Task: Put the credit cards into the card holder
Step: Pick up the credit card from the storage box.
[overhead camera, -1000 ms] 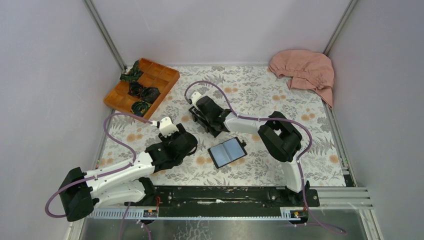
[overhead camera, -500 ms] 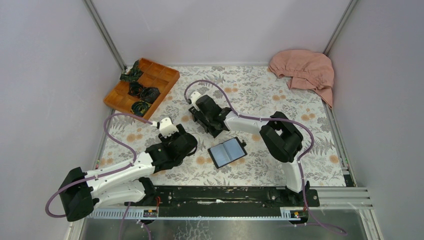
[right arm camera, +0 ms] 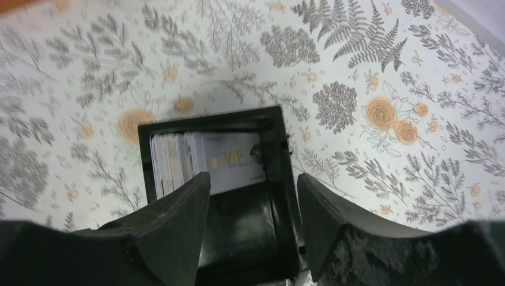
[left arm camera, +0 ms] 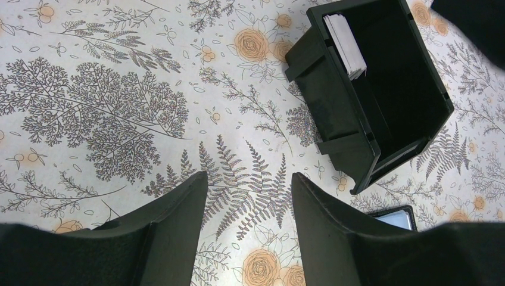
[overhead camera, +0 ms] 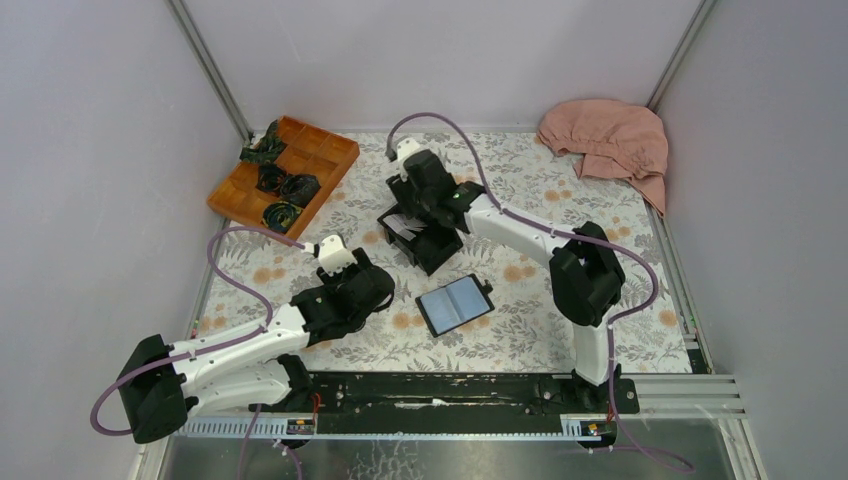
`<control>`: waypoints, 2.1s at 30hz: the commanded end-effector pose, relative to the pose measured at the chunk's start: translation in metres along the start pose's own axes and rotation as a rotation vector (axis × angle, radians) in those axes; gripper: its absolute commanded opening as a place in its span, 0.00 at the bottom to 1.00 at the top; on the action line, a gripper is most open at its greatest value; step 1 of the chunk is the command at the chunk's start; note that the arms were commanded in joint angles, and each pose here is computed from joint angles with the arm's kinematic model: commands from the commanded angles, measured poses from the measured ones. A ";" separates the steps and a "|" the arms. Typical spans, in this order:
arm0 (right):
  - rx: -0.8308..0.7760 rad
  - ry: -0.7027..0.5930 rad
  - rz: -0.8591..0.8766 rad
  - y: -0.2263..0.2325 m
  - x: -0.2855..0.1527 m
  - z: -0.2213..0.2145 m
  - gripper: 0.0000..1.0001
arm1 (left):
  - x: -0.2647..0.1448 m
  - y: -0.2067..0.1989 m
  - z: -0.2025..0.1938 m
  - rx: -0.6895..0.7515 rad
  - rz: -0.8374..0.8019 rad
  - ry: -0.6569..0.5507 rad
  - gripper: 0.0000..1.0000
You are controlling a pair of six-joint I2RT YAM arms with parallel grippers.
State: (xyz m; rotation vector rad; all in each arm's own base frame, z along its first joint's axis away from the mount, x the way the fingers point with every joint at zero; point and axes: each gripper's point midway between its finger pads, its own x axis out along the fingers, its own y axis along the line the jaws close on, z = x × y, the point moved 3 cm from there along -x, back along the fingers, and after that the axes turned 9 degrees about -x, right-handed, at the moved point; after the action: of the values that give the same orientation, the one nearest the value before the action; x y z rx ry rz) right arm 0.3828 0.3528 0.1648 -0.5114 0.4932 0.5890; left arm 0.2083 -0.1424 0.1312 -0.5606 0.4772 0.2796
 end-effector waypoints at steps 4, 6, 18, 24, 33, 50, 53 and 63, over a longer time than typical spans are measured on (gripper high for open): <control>0.269 -0.010 0.202 -0.008 0.014 0.019 0.64 | 0.001 -0.004 0.009 -0.038 -0.009 -0.043 0.62; 0.313 -0.010 0.258 -0.006 0.016 0.019 0.65 | 0.001 -0.004 0.009 -0.038 -0.009 -0.042 0.61; 0.416 0.006 0.413 0.016 0.016 0.007 0.65 | 0.002 -0.004 0.007 -0.033 -0.004 -0.041 0.61; 0.440 0.053 0.419 0.022 0.024 -0.007 0.65 | 0.002 -0.003 0.007 -0.035 -0.006 -0.040 0.61; 0.480 0.083 0.422 0.028 0.038 -0.013 0.68 | 0.002 -0.004 0.008 -0.033 -0.009 -0.045 0.61; 0.646 0.133 0.441 0.040 0.052 -0.016 0.72 | 0.002 -0.004 0.012 -0.034 -0.016 -0.063 0.61; 0.672 0.148 0.446 0.044 0.054 -0.019 0.71 | 0.003 -0.005 0.012 -0.032 -0.016 -0.063 0.61; 0.738 0.144 0.526 0.054 0.045 -0.013 0.59 | 0.002 -0.006 0.011 -0.031 -0.017 -0.058 0.61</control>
State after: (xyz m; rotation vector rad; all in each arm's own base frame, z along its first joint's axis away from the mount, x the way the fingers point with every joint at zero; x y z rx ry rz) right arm 0.3835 0.3910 0.0985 0.2261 0.9449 0.7558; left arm 0.2102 -0.1440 0.1340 -0.5708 0.4668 0.2720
